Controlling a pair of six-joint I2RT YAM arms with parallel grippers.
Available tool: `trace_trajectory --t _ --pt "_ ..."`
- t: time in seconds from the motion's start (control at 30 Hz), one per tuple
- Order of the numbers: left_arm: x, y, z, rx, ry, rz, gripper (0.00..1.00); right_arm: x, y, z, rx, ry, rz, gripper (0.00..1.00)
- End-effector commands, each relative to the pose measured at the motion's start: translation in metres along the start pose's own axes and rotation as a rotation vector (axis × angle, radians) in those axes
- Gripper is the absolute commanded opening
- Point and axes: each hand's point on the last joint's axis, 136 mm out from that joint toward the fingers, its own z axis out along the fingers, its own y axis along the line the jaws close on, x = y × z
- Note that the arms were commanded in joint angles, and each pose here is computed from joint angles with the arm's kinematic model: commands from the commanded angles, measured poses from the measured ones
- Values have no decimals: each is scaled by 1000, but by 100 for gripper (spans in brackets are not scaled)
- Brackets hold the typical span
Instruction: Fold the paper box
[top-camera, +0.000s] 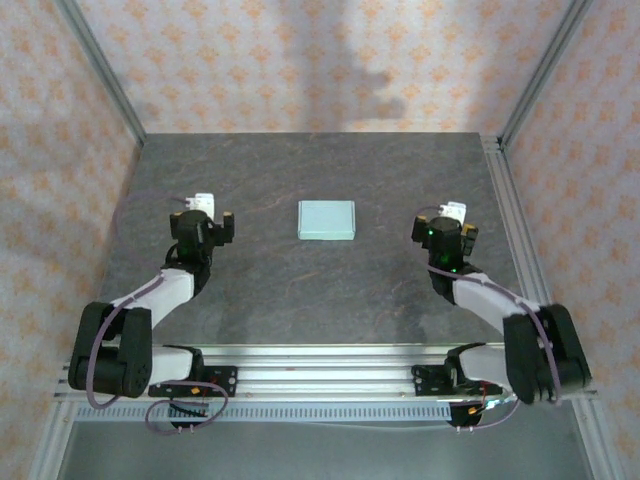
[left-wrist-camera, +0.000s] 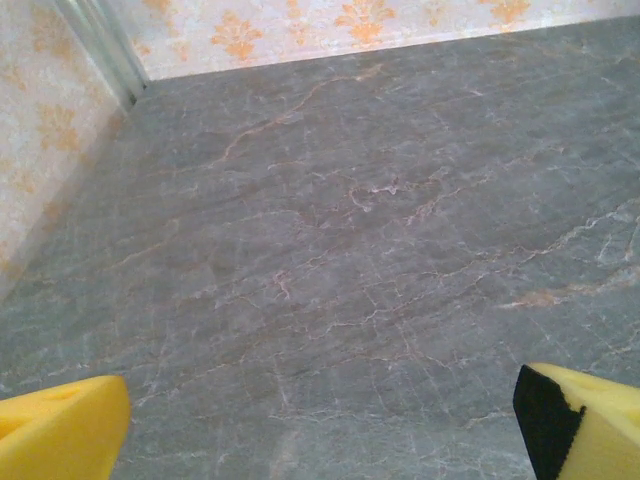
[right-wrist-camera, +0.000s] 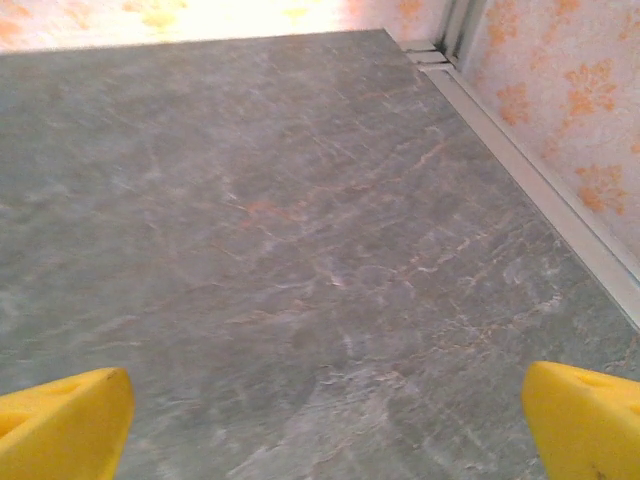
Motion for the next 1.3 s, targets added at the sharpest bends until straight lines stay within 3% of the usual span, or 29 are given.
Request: trace_trajectory --t 0.0,0.33,0.73,1.03,1.27 --pt "-23 -2 -2 30 -90 -101 100 -16 -8 13 42 -141 9 99" --pt "-18 15 -1 -24 -53 -78 100 8 -28 36 -74 -160 205 100" --pt "1 9 -7 16 -54 -152 100 9 -27 45 -71 -105 200 100" --pt "30 -15 22 42 -33 -90 100 10 -27 46 -68 -98 198 100" --pt "33 -8 27 -6 -14 -113 100 10 -27 47 -65 -94 196 99"
